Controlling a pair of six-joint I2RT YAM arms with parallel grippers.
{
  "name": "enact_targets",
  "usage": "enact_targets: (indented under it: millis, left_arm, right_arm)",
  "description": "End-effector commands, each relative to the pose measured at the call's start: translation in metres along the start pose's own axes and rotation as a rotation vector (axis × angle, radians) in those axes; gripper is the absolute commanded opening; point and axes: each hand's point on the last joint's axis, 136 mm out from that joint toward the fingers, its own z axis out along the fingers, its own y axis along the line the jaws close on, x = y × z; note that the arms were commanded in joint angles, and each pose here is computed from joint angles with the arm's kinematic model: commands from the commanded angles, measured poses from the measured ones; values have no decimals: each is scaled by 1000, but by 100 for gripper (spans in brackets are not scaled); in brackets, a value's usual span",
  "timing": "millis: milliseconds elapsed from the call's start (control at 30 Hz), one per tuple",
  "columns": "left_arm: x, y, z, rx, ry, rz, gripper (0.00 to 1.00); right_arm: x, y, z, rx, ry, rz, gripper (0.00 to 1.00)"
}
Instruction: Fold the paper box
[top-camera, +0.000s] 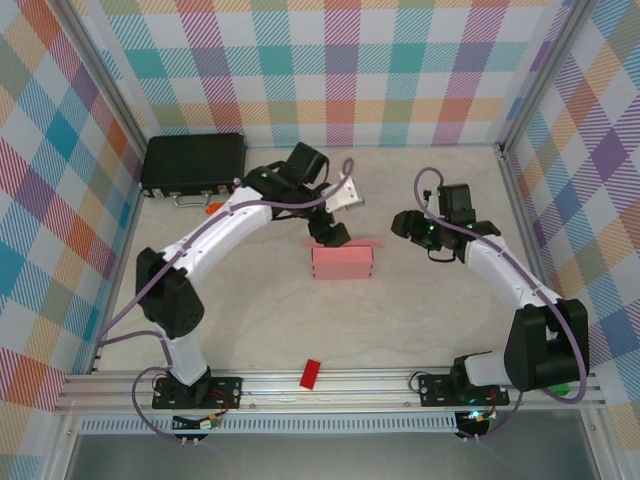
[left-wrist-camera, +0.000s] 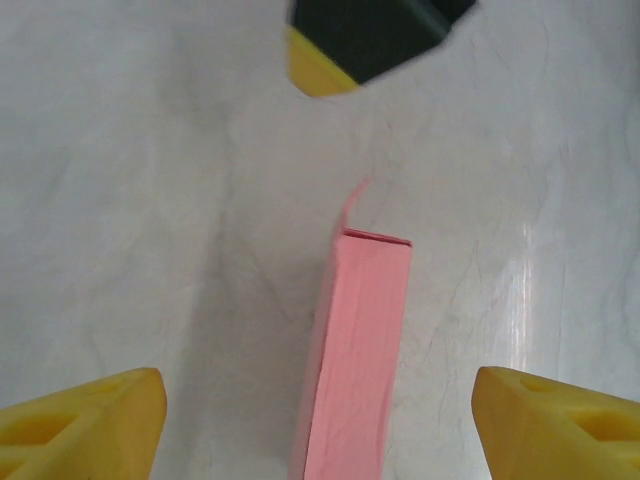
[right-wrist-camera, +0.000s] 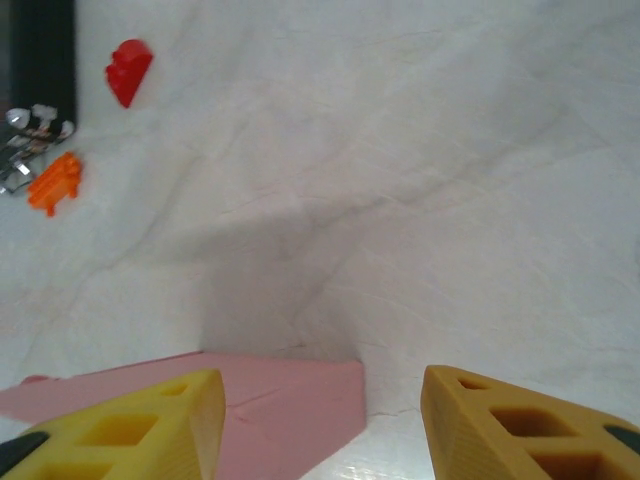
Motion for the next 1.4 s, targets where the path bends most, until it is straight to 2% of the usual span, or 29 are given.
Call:
enact_targets:
  millis: [0, 100, 233, 333, 467, 667, 867, 1100, 1367]
  left_arm:
    - [12, 45, -15, -165, -45, -344, 79]
    - [39, 69, -26, -290, -10, -596, 78]
    - [72, 73, -27, -297, 22, -905, 76]
    - [88, 68, -21, -263, 3, -1063, 76]
    - [93, 62, -15, -236, -61, -1178, 76]
    - [98, 50, -1, -150, -47, -1249, 68]
    - [90, 36, 5, -69, -50, -1239, 62]
    - [97, 24, 13, -65, 14, -1241, 60]
    - [94, 16, 9, -58, 16, -1225, 58]
  right_arm:
    - [3, 16, 0, -65, 79, -54, 55]
    - [2, 24, 1, -71, 107, -89, 54]
    - [3, 36, 2, -76, 127, -148, 54]
    - [9, 45, 4, -96, 180, -174, 54]
    - [17, 51, 10, -95, 217, -200, 54]
    - [27, 50, 13, -74, 247, -207, 54]
    - [37, 50, 15, -84, 275, -204, 53]
    - [43, 49, 17, -84, 295, -200, 53]
    - [50, 50, 18, -89, 319, -203, 53]
